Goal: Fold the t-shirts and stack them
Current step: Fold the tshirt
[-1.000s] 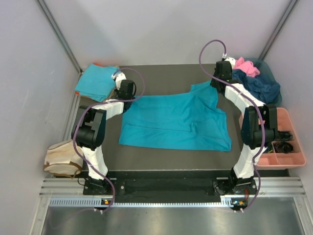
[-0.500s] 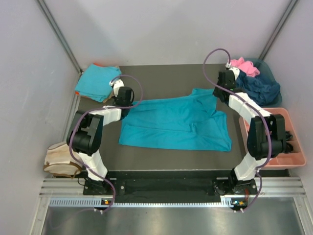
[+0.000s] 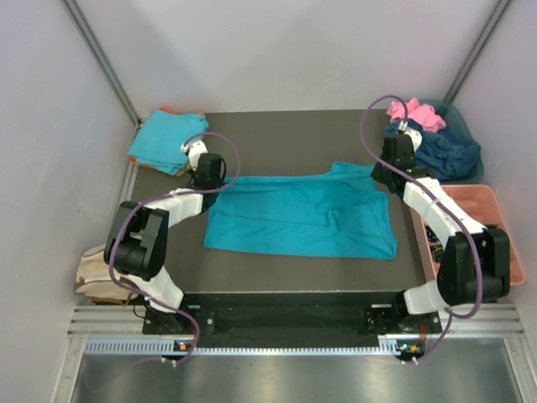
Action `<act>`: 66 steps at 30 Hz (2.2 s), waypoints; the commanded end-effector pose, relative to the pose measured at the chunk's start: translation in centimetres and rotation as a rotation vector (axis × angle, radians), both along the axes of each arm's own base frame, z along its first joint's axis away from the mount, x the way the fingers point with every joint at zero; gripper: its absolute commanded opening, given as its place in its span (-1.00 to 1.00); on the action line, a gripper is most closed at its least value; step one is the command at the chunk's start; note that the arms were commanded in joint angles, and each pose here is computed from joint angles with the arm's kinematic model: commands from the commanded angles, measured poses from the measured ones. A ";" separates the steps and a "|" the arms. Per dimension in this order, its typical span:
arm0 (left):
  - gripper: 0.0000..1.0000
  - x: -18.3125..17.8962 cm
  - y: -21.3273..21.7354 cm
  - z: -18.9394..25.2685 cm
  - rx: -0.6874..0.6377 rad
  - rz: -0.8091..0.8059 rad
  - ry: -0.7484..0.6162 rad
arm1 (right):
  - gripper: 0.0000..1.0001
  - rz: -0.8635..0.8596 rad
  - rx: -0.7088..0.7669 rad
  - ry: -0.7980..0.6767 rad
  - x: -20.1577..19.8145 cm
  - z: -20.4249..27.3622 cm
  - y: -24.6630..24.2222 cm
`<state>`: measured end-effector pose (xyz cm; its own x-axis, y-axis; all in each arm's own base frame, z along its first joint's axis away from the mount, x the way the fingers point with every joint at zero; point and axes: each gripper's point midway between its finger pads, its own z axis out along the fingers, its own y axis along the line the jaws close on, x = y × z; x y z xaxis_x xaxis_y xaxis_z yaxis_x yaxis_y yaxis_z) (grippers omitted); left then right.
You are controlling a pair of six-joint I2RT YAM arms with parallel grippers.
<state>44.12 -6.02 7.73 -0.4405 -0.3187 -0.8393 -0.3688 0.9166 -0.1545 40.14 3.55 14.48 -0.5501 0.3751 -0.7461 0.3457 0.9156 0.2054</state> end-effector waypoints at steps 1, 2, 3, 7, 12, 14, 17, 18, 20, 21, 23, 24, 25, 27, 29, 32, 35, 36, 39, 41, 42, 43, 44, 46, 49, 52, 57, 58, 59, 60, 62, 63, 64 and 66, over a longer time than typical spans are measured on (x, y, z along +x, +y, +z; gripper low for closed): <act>-1.00 -0.6 1.0 2.2 -0.002 0.047 -0.060 | -1.00 0.005 0.035 -0.031 -1.7 1.5 0.0; -1.00 -0.8 1.1 2.3 -0.003 0.047 -0.060 | -1.00 0.006 0.042 -0.028 -2.4 1.3 0.1; -1.00 -1.0 1.1 2.2 -0.006 0.048 -0.057 | -1.00 0.008 0.043 -0.021 -2.7 1.1 0.1; -1.00 -1.6 1.0 2.0 -0.021 0.044 -0.041 | -1.00 -0.001 0.052 -0.002 -4.2 0.2 -0.1; -1.00 -2.7 0.9 1.4 -0.046 0.047 -0.019 | -1.00 -0.004 0.065 0.040 -5.8 -1.5 -0.1; -1.00 -3.5 1.0 0.9 -0.055 0.048 -0.005 | -1.00 -0.003 0.074 0.057 -6.3 -2.2 0.1; -1.00 -4.5 1.0 0.3 -0.074 0.057 0.011 | -1.00 -0.004 0.088 0.076 -7.2 -2.9 0.2; -1.00 -4.7 1.0 0.3 -0.084 0.060 0.010 | -1.00 -0.010 0.090 0.077 -7.4 -3.0 0.1; -1.00 -5.3 1.1 0.1 -0.093 0.065 0.012 | -1.00 -0.010 0.092 0.080 -7.9 -3.2 0.1; -1.00 -5.5 1.2 0.0 -0.094 0.069 0.015 | -1.00 -0.012 0.090 0.080 -8.0 -3.2 0.0; -1.00 -5.9 1.3 -0.1 -0.096 0.070 0.016 | -1.00 -0.018 0.084 0.083 -8.5 -3.3 -0.2; -1.00 -6.2 1.3 -0.3 -0.096 0.070 0.023 | -1.00 -0.019 0.083 0.084 -8.6 -3.4 -0.2; -1.00 -6.4 1.4 -0.3 -0.095 0.070 0.025 | -1.00 -0.023 0.081 0.085 -8.7 -3.4 -0.3; -1.00 -6.6 1.4 -0.5 -0.097 0.069 0.029 | -1.00 -0.025 0.079 0.082 -9.1 -3.3 -0.4; -1.00 -7.0 1.5 -0.5 -0.099 0.073 0.029 | -1.00 -0.032 0.076 0.074 -9.3 -3.1 -0.6; -1.00 -7.3 1.6 -0.4 -0.102 0.076 0.025 | -1.00 -0.035 0.077 0.074 -9.7 -3.0 -0.7; -1.00 -7.5 1.6 -0.3 -0.103 0.075 0.023 | -1.00 -0.035 0.078 0.071 -9.8 -3.0 -0.7; -1.00 -7.6 1.7 -0.4 -0.102 0.077 0.025 | -1.00 -0.036 0.076 0.075 -9.9 -3.1 -0.7; -1.00 -7.7 1.7 -0.5 -0.099 0.077 0.029 | -1.00 -0.038 0.073 0.088 -10.2 -3.6 -0.8; -1.00 -7.7 1.6 -0.8 -0.104 0.072 0.035 | -1.00 -0.038 0.078 0.096 -10.3 -3.9 -0.7; -1.00 -7.7 1.6 -0.9 -0.104 0.071 0.039 | -1.00 -0.036 0.077 0.102 -10.3 -4.2 -0.7; -1.00 -7.7 1.5 -1.2 -0.103 0.069 0.047 | -1.00 -0.038 0.081 0.108 -10.3 -4.4 -0.6; -1.00 -7.7 1.4 -1.3 -0.103 0.065 0.054 | -1.00 -0.042 0.081 0.110 -10.3 -4.5 -0.7; -1.00 -7.8 1.4 -1.7 -0.103 0.069 0.072 | -1.00 -0.046 0.083 0.120 -10.5 -4.9 -0.7; -1.00 -8.1 1.6 -2.2 -0.104 0.088 0.096 | -1.00 -0.053 0.079 0.145 -10.6 -5.6 -0.8; -1.00 -8.3 1.5 -2.5 -0.112 0.093 0.105 | -1.00 -0.054 0.077 0.163 -10.7 -6.1 -0.7; -1.00 -9.6 1.8 -3.5 -0.122 0.133 0.160 | -1.00 -0.056 0.083 0.182 -10.8 -6.9 -0.6; -1.00 -10.0 2.0 -3.7 -0.118 0.143 0.170 | -1.00 -0.059 0.082 0.189 -10.9 -7.2 -0.7; -1.00 -10.2 2.1 -3.8 -0.117 0.150 0.173 | -1.00 -0.060 0.080 0.191 -10.9 -7.2 -0.7; -0.99 -10.4 2.2 -3.8 -0.120 0.160 0.173 | -1.00 -0.062 0.079 0.196 -11.0 -7.4 -0.7; -0.94 -10.9 2.6 -3.7 -0.116 0.172 0.169 | -1.00 -0.068 0.072 0.208 -11.1 -7.7 -0.8; -0.93 -11.1 2.6 -3.6 -0.120 0.176 0.164 | -1.00 -0.073 0.073 0.214 -11.2 -7.9 -0.9; -0.92 -11.2 2.8 -3.4 -0.119 0.180 0.156 | -1.00 -0.073 0.070 0.221 -11.2 -8.1 -0.9; -0.87 -11.5 2.8 -3.3 -0.121 0.183 0.151 | -1.00 -0.078 0.069 0.226 -11.3 -8.3 -1.0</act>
